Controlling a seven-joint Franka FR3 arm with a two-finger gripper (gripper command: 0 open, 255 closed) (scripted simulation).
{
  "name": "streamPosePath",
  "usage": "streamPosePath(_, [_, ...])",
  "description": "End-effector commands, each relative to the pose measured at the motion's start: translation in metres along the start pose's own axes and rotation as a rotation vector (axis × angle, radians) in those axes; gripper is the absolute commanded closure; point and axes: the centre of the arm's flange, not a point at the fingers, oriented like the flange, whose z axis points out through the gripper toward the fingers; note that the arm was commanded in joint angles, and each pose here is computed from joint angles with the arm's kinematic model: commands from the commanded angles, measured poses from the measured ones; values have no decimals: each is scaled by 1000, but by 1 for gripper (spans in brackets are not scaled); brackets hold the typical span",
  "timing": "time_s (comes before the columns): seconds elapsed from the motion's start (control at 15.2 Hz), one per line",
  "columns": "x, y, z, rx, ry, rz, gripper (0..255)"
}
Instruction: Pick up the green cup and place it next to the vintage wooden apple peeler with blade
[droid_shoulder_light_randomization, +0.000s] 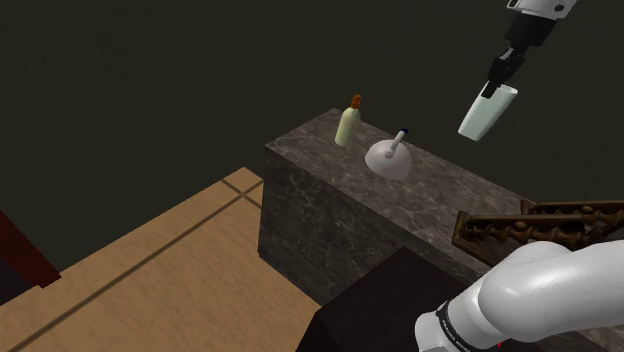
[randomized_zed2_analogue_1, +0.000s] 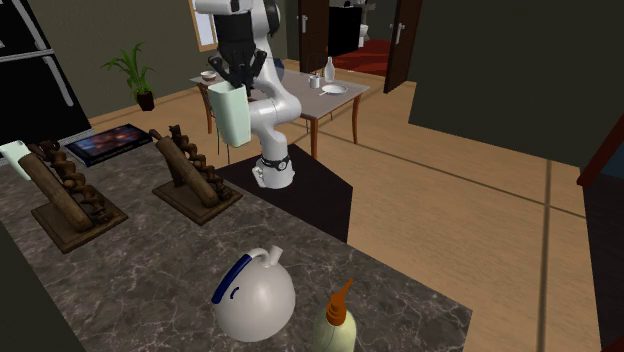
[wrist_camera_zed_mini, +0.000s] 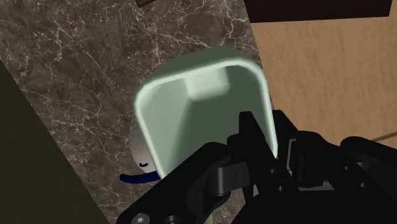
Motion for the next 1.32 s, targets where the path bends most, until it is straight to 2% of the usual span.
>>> streamPosePath(0.0, [-23, 13, 1, 0, 0, -1, 255])
streamPosePath(0.46, [-98, 64, 2, 0, 0, -1, 255])
streamPosePath(1.25, [-96, 64, 66, 0, 0, -1, 255])
